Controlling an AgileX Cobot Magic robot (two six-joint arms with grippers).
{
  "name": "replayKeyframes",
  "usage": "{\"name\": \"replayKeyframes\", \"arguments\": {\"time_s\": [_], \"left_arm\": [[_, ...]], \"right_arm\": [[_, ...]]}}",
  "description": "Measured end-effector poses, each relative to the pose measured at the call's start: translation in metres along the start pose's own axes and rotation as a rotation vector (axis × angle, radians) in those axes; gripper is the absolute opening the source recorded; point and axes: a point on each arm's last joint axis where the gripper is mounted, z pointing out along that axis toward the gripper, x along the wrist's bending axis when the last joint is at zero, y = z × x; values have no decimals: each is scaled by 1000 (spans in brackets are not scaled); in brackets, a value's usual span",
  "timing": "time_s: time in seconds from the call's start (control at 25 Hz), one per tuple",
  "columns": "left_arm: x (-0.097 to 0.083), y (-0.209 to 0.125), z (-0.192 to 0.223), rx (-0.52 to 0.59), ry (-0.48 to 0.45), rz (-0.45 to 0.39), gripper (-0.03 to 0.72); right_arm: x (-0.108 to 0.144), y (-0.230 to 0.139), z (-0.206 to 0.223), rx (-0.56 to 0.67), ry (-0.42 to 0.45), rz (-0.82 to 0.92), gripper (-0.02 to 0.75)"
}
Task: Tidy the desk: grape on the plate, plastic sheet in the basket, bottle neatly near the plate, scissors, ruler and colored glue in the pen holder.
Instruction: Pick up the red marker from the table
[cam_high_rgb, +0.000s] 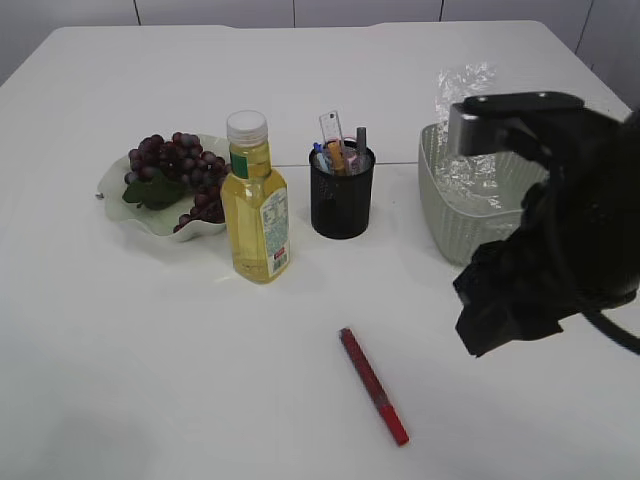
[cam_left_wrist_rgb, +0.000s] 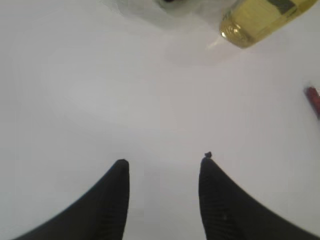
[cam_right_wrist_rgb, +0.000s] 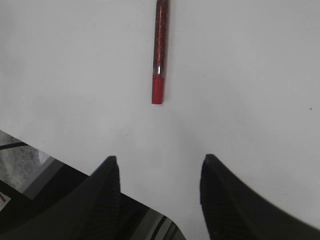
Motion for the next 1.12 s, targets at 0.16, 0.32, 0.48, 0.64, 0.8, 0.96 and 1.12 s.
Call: {"name": "replayKeyframes", "arguments": {"time_s": [0.16,0.32,0.48,0.64,0.8,0.96,1.12], "left_arm": [[3,-28,2,29,-11,-20,341],[5,-47,-1,35,-12,-21,341],[5,-53,-9,15,-15,-18,341],[4,-56,-14,5,-17,-15,341],[4,-57,-14,12,-17,-15,341],[4,-57,-14,16,-17,-15,341],[4,-57,-14,17,-17,-15,341]], "right_arm": [[4,5,22,74,-8,-18,384],[4,11,51,150,-27,-27,385],[0,17,83,204,-44,-19,385],[-3,24,108,230,-54,-7,384],[-4,31,127,199,-55,18,384],[4,32,142,210,-50,3,384],[14,30,158,228,-48,-19,384]]}}
